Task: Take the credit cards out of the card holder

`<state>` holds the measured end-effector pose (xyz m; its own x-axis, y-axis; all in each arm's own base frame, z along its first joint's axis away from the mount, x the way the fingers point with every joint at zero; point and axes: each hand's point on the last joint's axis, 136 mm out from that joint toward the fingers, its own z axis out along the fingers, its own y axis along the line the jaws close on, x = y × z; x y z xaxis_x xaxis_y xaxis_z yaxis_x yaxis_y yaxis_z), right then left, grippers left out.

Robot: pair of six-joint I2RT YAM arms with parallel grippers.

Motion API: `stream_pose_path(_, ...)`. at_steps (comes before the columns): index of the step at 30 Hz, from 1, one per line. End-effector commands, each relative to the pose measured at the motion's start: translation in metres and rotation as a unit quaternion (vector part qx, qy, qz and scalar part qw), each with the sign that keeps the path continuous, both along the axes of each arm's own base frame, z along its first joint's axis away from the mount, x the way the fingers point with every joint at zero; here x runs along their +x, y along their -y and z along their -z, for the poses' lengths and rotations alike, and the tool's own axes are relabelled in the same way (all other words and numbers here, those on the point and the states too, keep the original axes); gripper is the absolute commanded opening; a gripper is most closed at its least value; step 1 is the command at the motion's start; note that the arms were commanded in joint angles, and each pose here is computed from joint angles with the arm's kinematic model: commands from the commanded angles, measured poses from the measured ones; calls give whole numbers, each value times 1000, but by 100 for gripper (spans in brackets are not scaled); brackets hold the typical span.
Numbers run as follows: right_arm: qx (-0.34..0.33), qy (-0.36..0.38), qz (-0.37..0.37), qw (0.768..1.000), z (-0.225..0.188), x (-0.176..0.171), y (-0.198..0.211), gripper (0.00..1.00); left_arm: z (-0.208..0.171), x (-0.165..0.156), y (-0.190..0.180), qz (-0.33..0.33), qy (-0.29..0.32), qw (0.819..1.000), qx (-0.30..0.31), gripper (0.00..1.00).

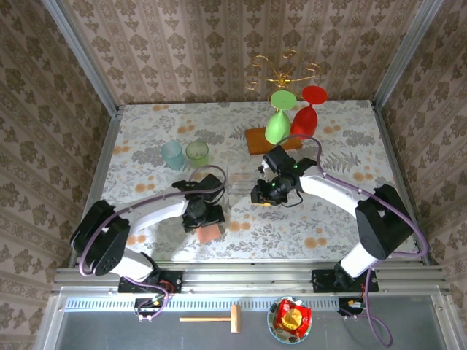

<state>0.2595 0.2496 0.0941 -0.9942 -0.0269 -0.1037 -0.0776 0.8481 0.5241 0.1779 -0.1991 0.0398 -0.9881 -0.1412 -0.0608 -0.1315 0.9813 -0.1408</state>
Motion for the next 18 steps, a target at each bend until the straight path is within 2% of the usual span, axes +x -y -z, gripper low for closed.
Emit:
stream_pose_path(1, -14, 8, 29, 999, -3, -4, 17, 30, -7, 2, 27, 86, -2, 996, 3, 85)
stream_pose_path(8, -30, 13, 63, 997, -3, -15, 42, 30, -4, 6, 77, 153, -15, 988, -15, 84)
stream_pose_path(13, -33, 20, 79, 996, -7, -21, 52, 30, 2, 9, 89, 168, -23, 985, -22, 84)
stream_pose_path(18, -20, 19, 96, 995, -6, -24, 51, 30, -7, 12, 88, 173, -7, 985, -27, 84)
